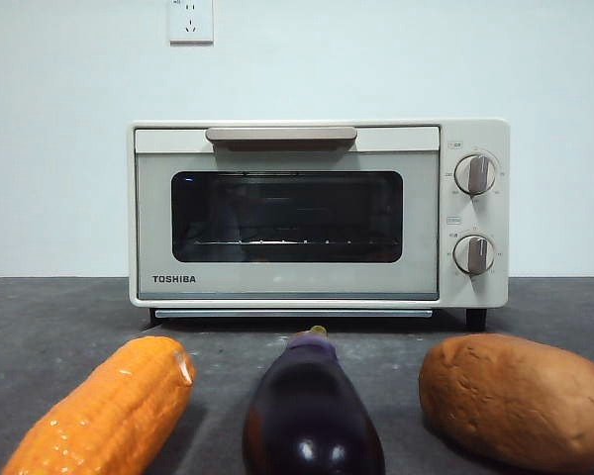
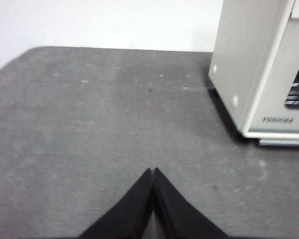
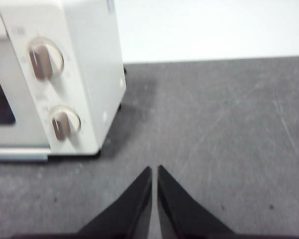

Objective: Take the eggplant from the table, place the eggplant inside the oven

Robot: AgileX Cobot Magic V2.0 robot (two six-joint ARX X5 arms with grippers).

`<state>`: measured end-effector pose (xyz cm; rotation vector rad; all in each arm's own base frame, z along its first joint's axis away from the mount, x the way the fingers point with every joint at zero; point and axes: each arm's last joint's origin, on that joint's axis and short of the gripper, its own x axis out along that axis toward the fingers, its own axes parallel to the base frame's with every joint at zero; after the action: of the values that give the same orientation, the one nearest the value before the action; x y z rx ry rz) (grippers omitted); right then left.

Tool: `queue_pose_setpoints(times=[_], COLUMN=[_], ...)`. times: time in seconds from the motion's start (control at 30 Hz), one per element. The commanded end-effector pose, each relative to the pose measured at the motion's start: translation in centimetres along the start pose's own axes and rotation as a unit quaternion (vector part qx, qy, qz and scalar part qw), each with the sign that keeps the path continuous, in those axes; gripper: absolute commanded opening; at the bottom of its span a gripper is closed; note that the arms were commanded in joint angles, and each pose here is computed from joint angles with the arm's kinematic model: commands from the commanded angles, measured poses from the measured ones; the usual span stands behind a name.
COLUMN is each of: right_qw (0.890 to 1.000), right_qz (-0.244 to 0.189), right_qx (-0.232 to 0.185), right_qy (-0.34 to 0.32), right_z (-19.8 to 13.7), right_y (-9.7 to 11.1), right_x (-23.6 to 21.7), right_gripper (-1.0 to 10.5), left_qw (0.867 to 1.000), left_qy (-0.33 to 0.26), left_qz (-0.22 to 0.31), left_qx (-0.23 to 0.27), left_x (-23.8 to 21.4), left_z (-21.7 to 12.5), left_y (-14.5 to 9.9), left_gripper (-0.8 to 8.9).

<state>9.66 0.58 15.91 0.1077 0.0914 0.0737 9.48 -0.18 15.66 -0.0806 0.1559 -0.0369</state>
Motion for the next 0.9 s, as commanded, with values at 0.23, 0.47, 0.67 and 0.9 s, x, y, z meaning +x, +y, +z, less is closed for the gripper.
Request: queue_pose_setpoints(times=[0.23,0.47,0.67,0.9], right_qw=[0.995,0.985,0.985,0.988], right_qz=[0.014,0.030,0.029,0.024], right_qx=[0.037,0.104,0.107,0.108], right_qy=[-0.094,-0.135,-0.130,-0.108], right_z=[1.8,3.1,5.8,9.8], right_y=[0.2,0.4,0.7,1.2], right_x=[-0.2,-0.5,-1.8,-3.2], right_gripper=[0.0,0.0,0.0,0.0], left_qw=[0.980,0.980,0.980,0.979], left_qy=[0.012,0.002,-0.006,0.023], left_qz=[-0.015,-0.039,-0.041,-0.045], left_qx=[-0.197,-0.197,-0.196,-0.195], left_x=[0.1,-0.3,-1.0,-1.2], left_z=[-0.4,0.6,2.9,5.9], left_y=[-0.1,-0.3,-0.5,-0.8], left_gripper=[0.06,0.06,0.06,0.06])
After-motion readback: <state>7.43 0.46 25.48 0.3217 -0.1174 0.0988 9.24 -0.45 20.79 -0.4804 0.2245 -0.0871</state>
